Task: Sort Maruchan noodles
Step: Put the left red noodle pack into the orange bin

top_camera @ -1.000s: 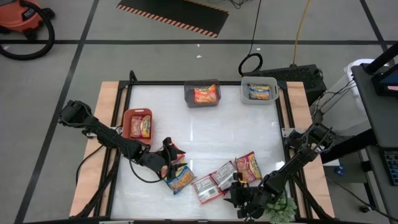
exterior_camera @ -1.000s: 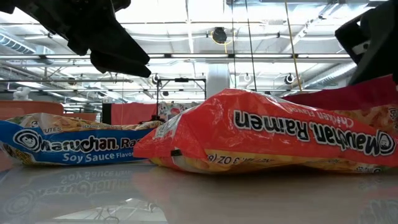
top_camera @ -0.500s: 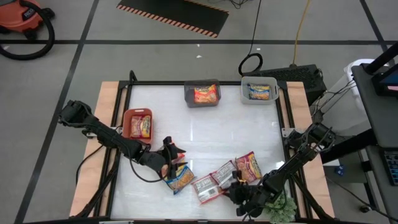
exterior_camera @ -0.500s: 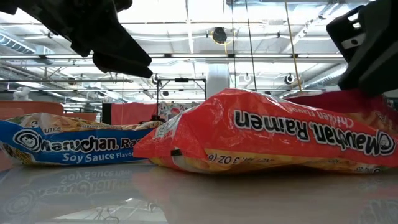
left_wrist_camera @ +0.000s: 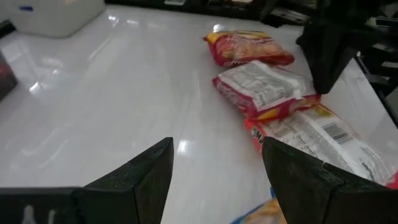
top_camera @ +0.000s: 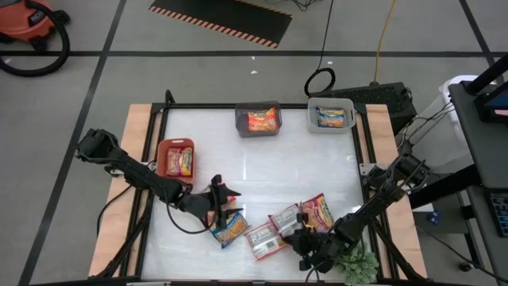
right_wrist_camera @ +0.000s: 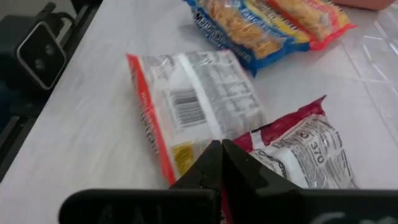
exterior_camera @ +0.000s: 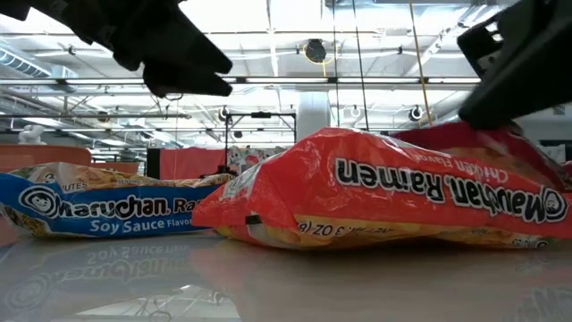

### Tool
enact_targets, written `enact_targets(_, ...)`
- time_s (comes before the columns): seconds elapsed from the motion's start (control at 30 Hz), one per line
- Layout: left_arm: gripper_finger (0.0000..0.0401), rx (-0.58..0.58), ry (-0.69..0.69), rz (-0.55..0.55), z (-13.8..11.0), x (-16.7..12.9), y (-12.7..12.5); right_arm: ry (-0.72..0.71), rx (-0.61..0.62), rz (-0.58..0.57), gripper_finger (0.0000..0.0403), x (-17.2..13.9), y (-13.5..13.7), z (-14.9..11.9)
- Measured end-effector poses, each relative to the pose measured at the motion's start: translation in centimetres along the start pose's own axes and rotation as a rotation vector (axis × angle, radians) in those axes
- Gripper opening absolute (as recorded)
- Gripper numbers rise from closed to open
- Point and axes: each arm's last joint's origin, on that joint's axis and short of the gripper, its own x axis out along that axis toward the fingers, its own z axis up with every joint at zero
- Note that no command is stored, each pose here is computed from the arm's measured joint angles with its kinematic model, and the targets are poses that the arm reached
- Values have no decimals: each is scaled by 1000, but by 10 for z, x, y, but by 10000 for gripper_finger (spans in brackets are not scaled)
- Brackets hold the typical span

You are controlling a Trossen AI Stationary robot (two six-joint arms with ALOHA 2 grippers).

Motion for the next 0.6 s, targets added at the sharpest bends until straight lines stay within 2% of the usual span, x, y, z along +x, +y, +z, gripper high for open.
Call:
enact_targets(0.13, 250, 51, -47, -20, -2, 7, -6, -9, 1, -12, 0, 0, -7, 6)
enact_targets(0.4, 250, 213, -77, -52, -21, 31, -19, -24, -34, -15, 0, -1, -14, 14)
enact_targets(0.6, 250, 334, -98, -41, -13, 46, -30, -13, -100, -3, 0, 1, -17, 16)
